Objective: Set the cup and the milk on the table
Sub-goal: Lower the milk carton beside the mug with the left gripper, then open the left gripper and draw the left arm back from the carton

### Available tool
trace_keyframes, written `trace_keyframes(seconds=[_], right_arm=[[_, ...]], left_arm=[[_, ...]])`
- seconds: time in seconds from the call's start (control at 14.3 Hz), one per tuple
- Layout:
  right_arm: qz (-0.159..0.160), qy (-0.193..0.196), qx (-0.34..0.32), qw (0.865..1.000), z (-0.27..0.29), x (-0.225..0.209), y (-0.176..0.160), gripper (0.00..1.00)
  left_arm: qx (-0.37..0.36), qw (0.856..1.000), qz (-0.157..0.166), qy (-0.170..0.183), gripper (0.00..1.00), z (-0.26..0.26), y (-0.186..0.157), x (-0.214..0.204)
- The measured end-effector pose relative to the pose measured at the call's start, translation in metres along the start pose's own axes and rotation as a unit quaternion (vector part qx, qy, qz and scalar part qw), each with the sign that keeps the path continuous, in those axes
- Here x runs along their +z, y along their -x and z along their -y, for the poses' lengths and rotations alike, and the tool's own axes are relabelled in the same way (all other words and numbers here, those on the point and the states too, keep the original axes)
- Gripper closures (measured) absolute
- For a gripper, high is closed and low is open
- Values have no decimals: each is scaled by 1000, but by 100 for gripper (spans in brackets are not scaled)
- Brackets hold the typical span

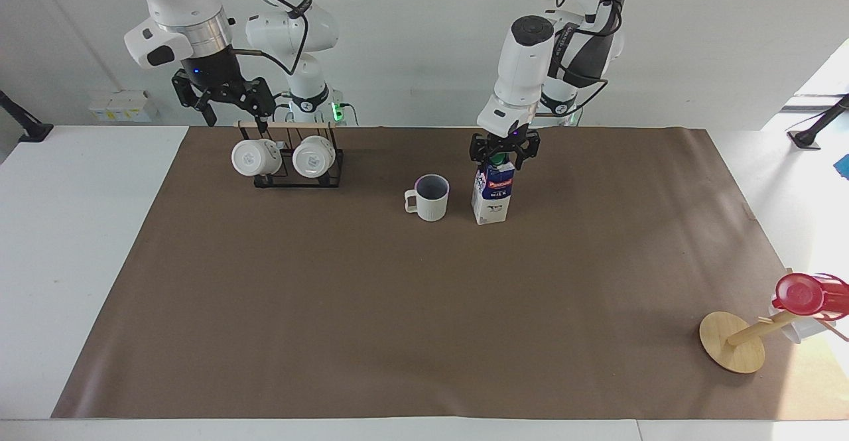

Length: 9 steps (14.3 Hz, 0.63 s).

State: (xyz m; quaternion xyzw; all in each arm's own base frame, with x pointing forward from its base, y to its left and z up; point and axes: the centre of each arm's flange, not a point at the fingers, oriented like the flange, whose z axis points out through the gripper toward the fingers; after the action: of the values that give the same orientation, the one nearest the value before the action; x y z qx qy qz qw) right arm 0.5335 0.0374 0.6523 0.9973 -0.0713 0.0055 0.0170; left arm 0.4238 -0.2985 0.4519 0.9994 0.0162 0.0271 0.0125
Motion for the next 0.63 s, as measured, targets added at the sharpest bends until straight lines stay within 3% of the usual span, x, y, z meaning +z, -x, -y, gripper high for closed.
trace_keyframes(seconds=[0.28,0.63], right_arm=[[0,0,0,1000,0,0,0,0],[0,0,0,1000,0,0,0,0]], left_arm=[[-3,1000,4,-3,0,-1,-6,-21],[9,1000,6,-6,0,27,-37,-94]])
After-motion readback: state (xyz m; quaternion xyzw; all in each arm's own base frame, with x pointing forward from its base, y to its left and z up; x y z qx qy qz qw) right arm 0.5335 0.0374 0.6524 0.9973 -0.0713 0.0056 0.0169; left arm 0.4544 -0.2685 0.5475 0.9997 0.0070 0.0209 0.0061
